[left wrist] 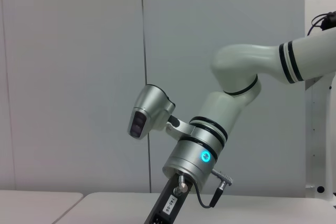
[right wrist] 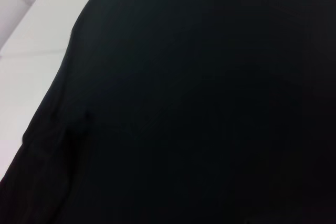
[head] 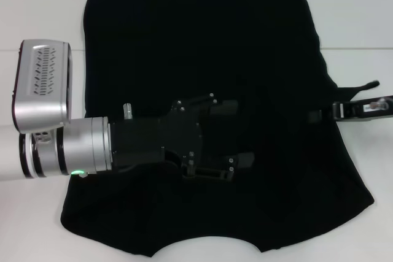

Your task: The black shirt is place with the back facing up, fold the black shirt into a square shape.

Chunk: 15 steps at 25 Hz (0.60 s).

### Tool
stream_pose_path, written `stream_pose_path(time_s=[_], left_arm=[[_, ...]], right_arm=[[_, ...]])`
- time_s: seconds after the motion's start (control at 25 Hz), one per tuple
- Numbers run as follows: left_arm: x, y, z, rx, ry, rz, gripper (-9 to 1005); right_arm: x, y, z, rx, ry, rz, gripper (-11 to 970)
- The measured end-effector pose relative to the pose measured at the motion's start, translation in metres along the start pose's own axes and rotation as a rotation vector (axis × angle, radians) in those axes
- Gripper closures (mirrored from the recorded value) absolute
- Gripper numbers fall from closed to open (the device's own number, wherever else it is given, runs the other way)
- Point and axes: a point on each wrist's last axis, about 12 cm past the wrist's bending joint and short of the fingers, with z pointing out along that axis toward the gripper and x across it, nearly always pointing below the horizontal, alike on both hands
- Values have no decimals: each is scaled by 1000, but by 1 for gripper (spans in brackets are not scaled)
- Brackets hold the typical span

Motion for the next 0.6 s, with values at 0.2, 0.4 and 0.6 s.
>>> stream_pose_path(time_s=[0.2,0.4,0.6], left_arm=[[1,0,-1,-2,0,-2,59],[1,0,-1,-8,0,-2,59],[2,0,-1,-13,3,-6,59]], right_arm=[[-6,11,8,-4,31,-15,938],[-13,19,13,-1,66,-41,935],[-17,26,17,4,92,-71,872]])
